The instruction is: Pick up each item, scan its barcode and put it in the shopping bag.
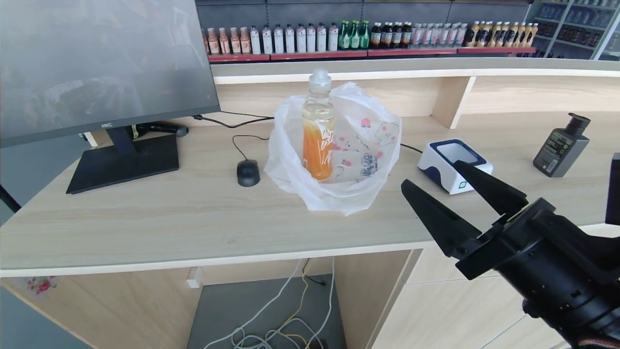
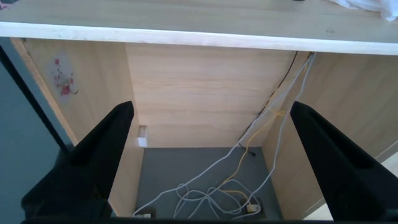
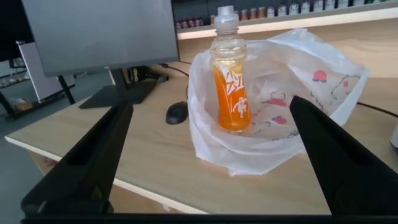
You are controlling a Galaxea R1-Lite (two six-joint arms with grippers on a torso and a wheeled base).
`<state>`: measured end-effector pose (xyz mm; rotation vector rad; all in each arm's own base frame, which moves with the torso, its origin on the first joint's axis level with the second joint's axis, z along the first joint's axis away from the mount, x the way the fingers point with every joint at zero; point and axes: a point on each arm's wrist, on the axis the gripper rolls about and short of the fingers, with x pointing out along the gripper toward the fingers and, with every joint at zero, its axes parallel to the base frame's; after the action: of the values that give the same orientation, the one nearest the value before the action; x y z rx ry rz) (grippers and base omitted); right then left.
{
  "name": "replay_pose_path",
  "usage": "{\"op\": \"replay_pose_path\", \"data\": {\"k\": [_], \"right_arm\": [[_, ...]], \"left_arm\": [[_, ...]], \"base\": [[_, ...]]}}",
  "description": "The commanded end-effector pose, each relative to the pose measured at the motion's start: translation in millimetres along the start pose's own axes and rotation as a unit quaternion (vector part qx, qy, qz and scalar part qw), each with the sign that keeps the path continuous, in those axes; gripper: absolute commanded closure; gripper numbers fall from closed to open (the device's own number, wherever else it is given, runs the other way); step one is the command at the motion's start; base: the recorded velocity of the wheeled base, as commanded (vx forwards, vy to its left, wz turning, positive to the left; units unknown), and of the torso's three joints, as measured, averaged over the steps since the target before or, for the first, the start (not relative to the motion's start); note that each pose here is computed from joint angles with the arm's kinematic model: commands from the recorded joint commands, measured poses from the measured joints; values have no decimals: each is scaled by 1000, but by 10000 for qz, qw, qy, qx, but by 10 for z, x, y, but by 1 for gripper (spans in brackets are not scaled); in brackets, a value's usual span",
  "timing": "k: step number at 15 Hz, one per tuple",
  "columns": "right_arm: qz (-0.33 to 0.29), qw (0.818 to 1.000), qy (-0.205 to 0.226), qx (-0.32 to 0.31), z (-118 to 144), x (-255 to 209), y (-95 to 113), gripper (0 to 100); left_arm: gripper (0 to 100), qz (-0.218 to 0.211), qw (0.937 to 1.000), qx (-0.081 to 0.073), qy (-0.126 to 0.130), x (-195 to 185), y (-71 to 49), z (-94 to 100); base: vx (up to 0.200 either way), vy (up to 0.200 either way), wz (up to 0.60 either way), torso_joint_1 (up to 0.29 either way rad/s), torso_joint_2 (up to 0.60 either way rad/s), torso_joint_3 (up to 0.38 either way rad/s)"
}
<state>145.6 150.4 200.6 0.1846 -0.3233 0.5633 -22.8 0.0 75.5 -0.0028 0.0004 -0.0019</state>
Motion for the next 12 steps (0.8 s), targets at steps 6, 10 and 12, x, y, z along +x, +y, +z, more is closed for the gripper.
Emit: {"op": "replay_pose_path", "data": {"k": [6,10,12], "right_arm": [[-3,9998,177,-39,-71,-43,-12,0],[0,9993,355,-109,-180,21,6,0],[8,9990,430,-126,-218,26,11,0]], "left_arm": [[0,10,10000,-40,-2,0,0,0],[0,10,10000,-40,-2,0,0,0],[0,17,10000,-48,-2,0,0,0]], "base": [[0,-200,0,1,5,3],[0,-200,0,5,0,1],[0,-200,0,2,-2,5]]}}
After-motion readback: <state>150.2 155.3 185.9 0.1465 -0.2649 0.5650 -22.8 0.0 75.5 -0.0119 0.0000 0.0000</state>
